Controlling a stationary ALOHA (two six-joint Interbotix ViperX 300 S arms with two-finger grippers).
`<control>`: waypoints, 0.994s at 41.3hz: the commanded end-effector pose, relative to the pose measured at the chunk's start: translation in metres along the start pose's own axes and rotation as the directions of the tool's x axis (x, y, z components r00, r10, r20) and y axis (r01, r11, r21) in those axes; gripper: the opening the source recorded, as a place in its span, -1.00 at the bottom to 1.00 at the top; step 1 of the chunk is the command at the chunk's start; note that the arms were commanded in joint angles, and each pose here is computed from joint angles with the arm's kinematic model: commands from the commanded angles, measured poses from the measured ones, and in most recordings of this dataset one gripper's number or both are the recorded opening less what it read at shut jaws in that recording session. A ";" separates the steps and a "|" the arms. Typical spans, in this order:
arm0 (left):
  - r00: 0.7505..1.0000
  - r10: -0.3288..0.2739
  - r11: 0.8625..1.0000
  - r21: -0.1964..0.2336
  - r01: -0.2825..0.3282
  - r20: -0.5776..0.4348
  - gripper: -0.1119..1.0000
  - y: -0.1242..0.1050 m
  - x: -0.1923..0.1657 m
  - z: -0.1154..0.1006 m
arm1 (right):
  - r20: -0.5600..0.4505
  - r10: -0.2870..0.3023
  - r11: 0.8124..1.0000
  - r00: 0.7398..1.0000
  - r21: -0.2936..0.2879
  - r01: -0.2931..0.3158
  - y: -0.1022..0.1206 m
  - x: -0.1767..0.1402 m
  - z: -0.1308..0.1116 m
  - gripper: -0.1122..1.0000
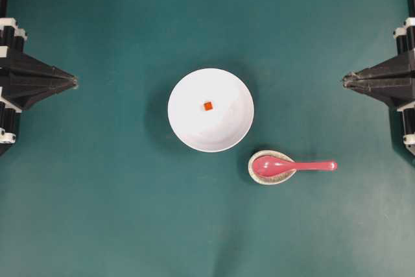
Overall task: Grip the spoon and scoop the red block from the bowl with right arm.
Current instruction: 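Move the right gripper over the red spoon handle in the spoon rest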
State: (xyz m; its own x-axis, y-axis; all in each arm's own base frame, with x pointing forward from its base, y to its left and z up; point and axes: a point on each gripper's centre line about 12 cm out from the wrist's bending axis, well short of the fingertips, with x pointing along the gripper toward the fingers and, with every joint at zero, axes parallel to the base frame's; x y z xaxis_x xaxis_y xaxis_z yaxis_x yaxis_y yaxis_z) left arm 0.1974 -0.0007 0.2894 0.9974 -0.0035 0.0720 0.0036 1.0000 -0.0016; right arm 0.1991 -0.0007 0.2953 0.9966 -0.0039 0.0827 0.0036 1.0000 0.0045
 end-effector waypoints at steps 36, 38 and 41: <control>0.987 -0.015 1.000 -0.024 0.011 -0.162 -0.80 -0.003 0.005 -0.005 | -0.066 0.000 0.998 0.998 0.070 0.005 0.001 0.009 -0.005 -0.37; 0.987 -0.015 1.000 -0.021 0.012 -0.160 -0.80 -0.003 0.005 -0.004 | -0.075 0.000 0.997 0.997 0.073 0.006 0.001 0.009 -0.006 -0.26; 0.987 -0.015 1.000 -0.019 0.012 -0.162 -0.80 -0.003 0.005 -0.005 | -0.094 0.000 0.997 0.996 0.076 0.007 0.001 0.009 -0.009 -0.12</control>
State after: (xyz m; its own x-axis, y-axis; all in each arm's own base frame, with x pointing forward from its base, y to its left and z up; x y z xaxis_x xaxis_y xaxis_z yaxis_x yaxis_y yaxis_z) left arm 0.2001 -0.0031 0.2745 0.9931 -0.0154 -0.1163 0.0128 0.9997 -0.0229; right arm 0.2057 -0.0007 0.2799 0.9998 -0.0059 -0.0185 0.0073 0.9972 0.0743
